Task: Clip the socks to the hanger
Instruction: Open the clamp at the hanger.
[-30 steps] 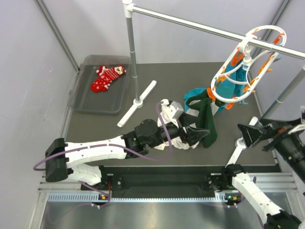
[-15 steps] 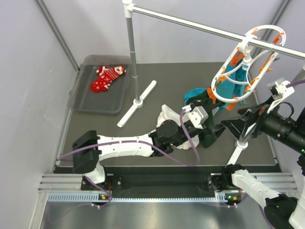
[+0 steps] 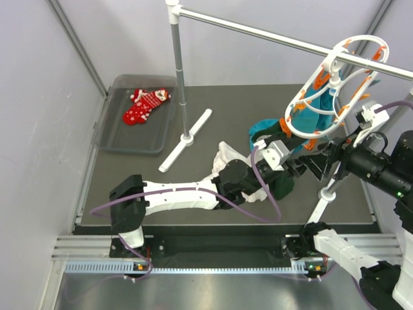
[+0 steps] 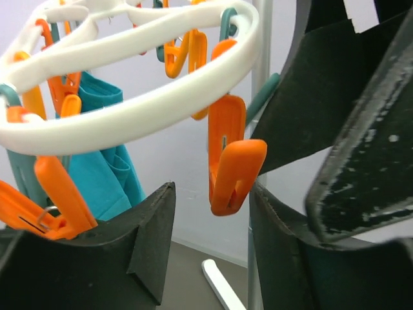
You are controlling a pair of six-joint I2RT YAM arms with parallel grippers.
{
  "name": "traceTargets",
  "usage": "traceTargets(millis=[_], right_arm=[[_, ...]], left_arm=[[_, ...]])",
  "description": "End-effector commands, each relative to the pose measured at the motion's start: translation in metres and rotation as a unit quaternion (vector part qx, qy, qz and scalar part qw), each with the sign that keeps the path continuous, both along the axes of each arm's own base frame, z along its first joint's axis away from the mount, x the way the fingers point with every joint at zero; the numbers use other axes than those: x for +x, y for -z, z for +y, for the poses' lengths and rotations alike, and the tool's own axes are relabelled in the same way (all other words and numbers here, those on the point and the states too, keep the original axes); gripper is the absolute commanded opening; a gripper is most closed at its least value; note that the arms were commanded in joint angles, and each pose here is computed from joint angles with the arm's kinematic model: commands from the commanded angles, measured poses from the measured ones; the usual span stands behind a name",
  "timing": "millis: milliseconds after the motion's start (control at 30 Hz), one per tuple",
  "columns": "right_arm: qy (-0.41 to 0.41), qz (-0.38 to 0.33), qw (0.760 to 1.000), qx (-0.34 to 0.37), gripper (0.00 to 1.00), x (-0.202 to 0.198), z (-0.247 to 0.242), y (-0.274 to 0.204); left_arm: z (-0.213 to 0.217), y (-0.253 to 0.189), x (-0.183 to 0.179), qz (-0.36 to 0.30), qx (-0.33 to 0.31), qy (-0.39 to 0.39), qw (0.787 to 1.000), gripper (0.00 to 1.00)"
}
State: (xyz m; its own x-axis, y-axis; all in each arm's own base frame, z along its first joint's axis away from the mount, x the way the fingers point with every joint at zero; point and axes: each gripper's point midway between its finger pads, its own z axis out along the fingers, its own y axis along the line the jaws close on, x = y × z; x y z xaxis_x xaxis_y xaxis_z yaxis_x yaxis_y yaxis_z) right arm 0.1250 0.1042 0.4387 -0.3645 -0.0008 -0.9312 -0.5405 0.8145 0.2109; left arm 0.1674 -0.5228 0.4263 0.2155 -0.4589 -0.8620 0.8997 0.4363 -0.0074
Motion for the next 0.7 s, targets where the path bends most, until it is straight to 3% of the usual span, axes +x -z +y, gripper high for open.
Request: traceTargets(millis=[0, 67, 267, 300, 367, 467, 667], right_arm=[[-0.002, -0.023, 1.000, -0.003, 0.70, 0.005, 0.001, -0.003], [-0.002, -0.039, 0.999, 0.003, 0.69, 0.006, 0.001, -0.011], [0.002, -0.082, 0.997, 0.017, 0.65, 0.007, 0.000, -0.028], [0.005, -0.085, 0.996, 0.019, 0.65, 0.007, -0.001, -0.030], [0.005, -0.097, 0.995, 0.022, 0.64, 0.007, -0.001, -0.035], [0.004, -0.106, 0.994, 0.024, 0.60, 0.007, -0.001, -0.037], [-0.013, -0.133, 0.990, 0.037, 0.51, 0.008, 0.006, -0.044]], left_arm=[[0.008, -0.038, -0.006, -0.015, -0.055, 0.011, 0.998, 0.51], [0.009, -0.039, -0.007, -0.017, -0.054, 0.013, 0.998, 0.42], [0.013, -0.045, -0.012, -0.011, -0.055, 0.027, 0.998, 0.32], [0.014, -0.048, -0.014, -0.012, -0.057, 0.029, 0.998, 0.25], [0.017, -0.052, -0.015, -0.012, -0.060, 0.034, 0.998, 0.23], [0.018, -0.055, -0.019, -0.009, -0.061, 0.043, 0.997, 0.13], [0.018, -0.056, -0.024, 0.001, -0.061, 0.062, 0.996, 0.10]])
